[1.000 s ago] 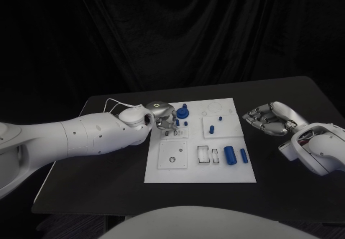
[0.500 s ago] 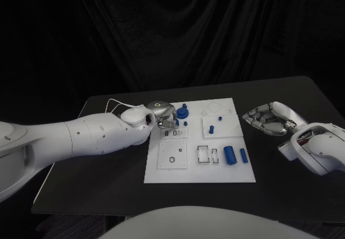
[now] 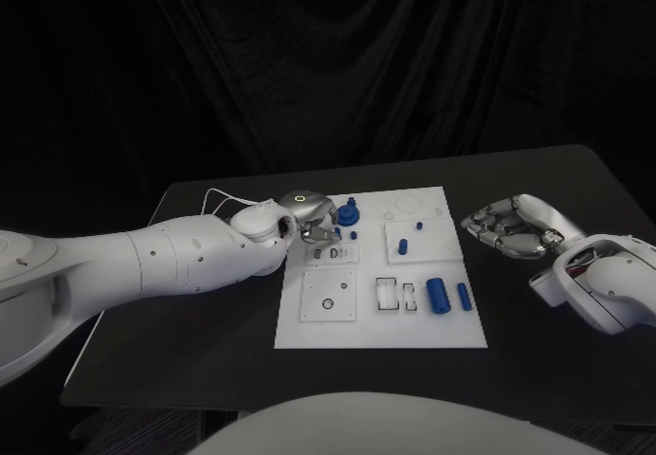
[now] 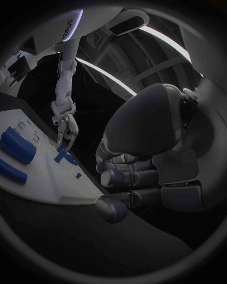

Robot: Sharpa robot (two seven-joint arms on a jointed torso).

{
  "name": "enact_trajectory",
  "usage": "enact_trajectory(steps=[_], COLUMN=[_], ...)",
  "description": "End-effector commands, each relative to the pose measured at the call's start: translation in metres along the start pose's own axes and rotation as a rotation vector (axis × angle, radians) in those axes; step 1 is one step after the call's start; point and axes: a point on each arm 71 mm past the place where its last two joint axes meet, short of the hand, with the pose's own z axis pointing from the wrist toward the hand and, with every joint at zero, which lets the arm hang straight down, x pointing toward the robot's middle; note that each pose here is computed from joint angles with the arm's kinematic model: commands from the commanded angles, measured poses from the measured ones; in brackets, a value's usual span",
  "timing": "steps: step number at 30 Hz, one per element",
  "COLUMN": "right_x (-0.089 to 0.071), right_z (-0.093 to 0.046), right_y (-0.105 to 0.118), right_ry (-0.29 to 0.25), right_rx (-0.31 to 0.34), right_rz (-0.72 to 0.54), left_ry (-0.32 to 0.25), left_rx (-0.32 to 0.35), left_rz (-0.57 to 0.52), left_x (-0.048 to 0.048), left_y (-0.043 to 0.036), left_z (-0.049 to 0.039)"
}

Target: Assemble the parts on the task board

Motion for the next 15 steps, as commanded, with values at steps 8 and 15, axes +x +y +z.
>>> enact_trajectory(steps=[8,15], right_x=[0.001,0.001], right_z=[-0.001,-0.001], right_y=[-0.001,-0.002], right_ry=[0.013,0.012], right_rx=[0.017,0.019], right_rz=[0.004,0.004], left_ry=[-0.004,0.016], left_rx=[0.041,0.049], left_rz=[-0.001,-0.002], left_x=[0.0067,0.0117], left_y=[-0.0048,-0.0063], left_z=[0.003,0.0036])
